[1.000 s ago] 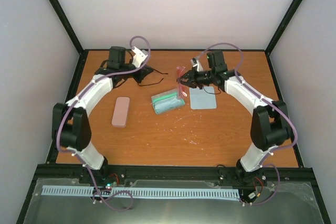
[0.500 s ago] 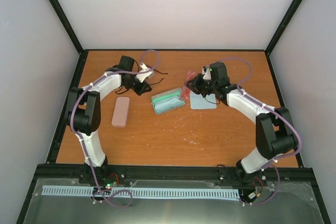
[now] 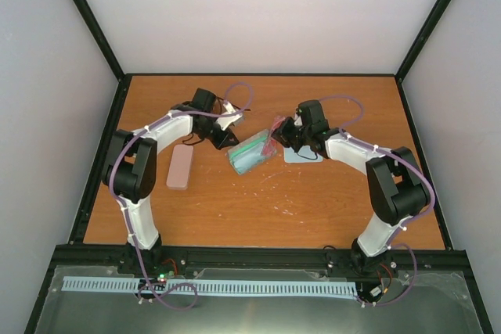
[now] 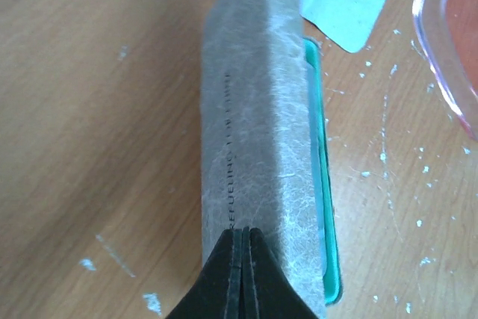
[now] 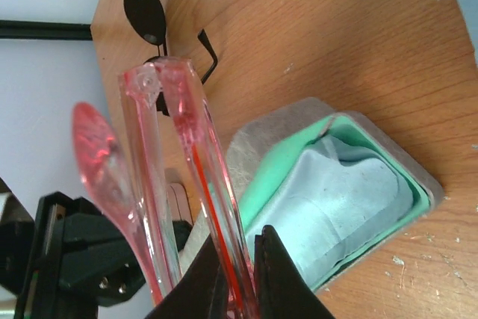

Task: Organize the sunglasses
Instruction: Adjust the sunglasses case at the center of the board.

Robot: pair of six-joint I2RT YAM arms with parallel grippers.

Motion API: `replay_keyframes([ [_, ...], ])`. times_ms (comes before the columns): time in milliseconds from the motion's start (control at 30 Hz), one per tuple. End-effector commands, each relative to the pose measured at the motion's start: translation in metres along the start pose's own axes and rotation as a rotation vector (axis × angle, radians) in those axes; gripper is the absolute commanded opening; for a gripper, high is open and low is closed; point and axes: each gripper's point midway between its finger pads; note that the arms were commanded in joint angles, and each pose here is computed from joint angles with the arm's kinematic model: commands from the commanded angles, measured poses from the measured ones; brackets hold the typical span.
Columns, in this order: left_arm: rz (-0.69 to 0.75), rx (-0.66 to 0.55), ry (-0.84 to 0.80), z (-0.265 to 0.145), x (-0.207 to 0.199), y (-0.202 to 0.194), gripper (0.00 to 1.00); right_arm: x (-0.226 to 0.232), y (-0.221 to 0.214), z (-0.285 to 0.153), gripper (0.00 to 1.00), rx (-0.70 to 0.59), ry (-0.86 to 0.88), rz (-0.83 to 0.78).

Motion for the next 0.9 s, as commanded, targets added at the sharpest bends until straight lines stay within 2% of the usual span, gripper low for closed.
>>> replay_keyframes([
  [0, -0.024, 0.015, -0.046, 0.009, -0.011, -0.005, 0.02, -0.002, 0.009, 0.002, 0.03, -0.046, -0.023, 0.024],
  [133, -0.036, 0.014, -0.071, 0.012, -0.02, -0.005, 0.02, -0.005, 0.005, 0.011, 0.03, -0.023, -0.02, 0.026],
  [367, -0.049, 0.001, -0.1, 0.014, -0.03, 0.0, 0.02, -0.006, -0.013, 0.043, 0.03, 0.132, 0.022, -0.008],
  [500, -0.047, -0.007, -0.095, 0.013, -0.03, 0.002, 0.02, -0.002, -0.017, 0.057, 0.03, 0.18, 0.037, -0.013],
  [867, -0.045, -0.026, -0.098, 0.012, -0.031, 0.006, 0.02, -0.014, -0.046, 0.082, 0.03, 0.302, -0.009, 0.013],
])
Point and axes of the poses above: each gripper's point midway between its finger pads, its own z axis out along the fingers, its own x axis along the line the jaws close on, y = z × x, and after that the axes turned 7 degrees about -z, right-handed
